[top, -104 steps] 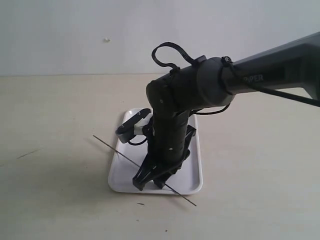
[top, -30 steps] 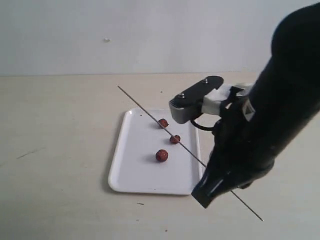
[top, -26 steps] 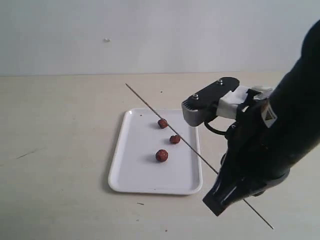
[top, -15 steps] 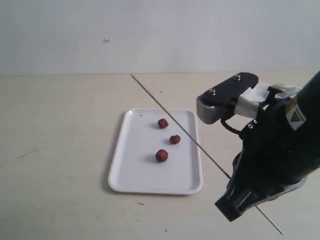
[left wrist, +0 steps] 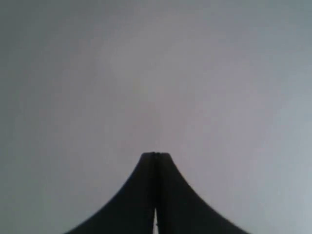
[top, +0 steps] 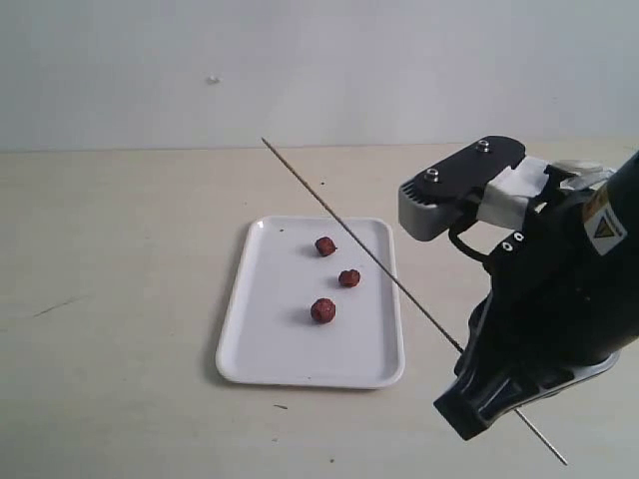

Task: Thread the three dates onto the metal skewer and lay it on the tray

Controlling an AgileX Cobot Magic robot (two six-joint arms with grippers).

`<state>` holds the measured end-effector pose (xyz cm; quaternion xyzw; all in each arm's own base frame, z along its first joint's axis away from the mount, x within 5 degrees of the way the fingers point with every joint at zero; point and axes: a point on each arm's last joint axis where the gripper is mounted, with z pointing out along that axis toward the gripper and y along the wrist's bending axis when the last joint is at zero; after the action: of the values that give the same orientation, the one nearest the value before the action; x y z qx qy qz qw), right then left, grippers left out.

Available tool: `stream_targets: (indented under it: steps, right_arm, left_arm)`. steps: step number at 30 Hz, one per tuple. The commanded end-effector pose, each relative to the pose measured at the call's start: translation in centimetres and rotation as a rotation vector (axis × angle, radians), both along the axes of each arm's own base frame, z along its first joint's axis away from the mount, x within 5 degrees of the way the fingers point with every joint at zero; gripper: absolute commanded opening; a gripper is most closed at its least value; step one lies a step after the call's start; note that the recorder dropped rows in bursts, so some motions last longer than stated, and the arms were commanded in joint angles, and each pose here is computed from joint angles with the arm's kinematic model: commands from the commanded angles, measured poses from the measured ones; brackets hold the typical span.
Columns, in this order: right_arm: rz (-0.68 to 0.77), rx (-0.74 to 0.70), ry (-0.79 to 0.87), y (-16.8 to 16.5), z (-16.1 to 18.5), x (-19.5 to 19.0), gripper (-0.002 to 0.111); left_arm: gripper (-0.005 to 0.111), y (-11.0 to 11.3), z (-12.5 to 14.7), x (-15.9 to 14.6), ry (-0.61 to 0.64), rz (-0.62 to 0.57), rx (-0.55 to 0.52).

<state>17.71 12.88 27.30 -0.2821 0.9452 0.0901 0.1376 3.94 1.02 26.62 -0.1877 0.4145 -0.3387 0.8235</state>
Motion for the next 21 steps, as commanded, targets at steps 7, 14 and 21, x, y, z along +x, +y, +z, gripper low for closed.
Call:
stream_targets:
  steps: [7, 14, 21]
  right_arm:
    - [0.007, 0.012, -0.022, 0.0, 0.2, 0.0, 0.000]
    - [0.016, 0.014, -0.031, 0.0, 0.3, 0.0, 0.000]
    - [0.014, 0.018, -0.018, 0.0, 0.2, -0.1, 0.000]
  left_arm:
    - [0.000, 0.4, 0.0, 0.0, 0.013, 0.006, -0.076]
    - [0.000, 0.0, -0.2, 0.5, 0.054, -0.183, -0.285]
    - [0.000, -0.8, -1.1, 2.9, 0.255, -0.179, -0.244]
